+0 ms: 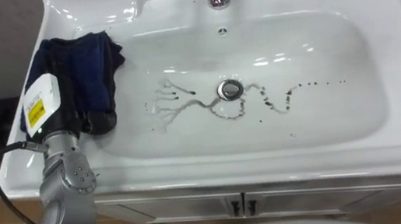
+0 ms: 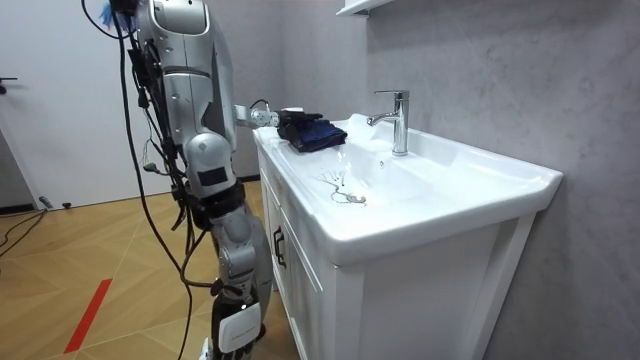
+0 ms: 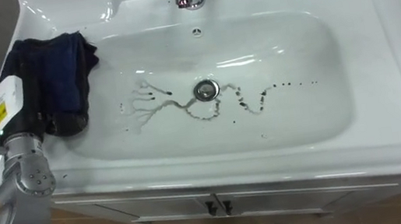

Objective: Wipe basin

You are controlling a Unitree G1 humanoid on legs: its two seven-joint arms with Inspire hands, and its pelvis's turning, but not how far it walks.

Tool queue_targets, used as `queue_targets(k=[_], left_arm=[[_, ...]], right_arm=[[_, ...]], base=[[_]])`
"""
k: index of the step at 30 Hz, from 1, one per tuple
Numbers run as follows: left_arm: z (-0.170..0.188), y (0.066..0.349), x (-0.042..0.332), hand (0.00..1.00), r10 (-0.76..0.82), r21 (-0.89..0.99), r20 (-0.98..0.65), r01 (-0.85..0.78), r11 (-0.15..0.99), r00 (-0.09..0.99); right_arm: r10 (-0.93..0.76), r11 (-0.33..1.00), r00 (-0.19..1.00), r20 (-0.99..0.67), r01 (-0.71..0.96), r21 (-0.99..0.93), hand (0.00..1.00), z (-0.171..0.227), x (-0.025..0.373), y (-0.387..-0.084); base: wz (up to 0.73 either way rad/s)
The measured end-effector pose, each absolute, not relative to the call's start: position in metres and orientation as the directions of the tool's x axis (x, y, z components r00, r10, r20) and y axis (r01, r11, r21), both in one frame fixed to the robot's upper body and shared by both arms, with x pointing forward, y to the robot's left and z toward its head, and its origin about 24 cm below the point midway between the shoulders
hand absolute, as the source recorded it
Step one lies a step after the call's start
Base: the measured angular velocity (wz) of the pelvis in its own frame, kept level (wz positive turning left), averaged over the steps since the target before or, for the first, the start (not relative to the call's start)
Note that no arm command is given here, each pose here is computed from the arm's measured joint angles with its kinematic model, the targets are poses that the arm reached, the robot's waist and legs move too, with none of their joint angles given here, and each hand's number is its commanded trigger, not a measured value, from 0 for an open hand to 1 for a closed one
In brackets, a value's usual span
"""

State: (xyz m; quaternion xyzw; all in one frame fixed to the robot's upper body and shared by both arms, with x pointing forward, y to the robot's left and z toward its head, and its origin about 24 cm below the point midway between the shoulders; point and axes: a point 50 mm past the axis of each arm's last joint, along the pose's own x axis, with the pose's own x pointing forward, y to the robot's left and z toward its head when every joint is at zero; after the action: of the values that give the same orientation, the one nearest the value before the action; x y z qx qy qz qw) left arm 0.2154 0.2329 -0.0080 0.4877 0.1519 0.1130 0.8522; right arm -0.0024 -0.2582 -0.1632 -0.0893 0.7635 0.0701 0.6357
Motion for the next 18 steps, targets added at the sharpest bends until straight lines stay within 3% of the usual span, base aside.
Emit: queue_targets(k=[18], left_arm=[[-0.0161,0.2345,0.2109,0.0,0.382,0.874,-0.135,-0.072,0.48,0.914]], right_arm=[[-0.097,0.972,-0.152,-0.984,-0.229,-0.06,0.0,-0.163,-0.0018,-0.2598]], base=[[-0.02]])
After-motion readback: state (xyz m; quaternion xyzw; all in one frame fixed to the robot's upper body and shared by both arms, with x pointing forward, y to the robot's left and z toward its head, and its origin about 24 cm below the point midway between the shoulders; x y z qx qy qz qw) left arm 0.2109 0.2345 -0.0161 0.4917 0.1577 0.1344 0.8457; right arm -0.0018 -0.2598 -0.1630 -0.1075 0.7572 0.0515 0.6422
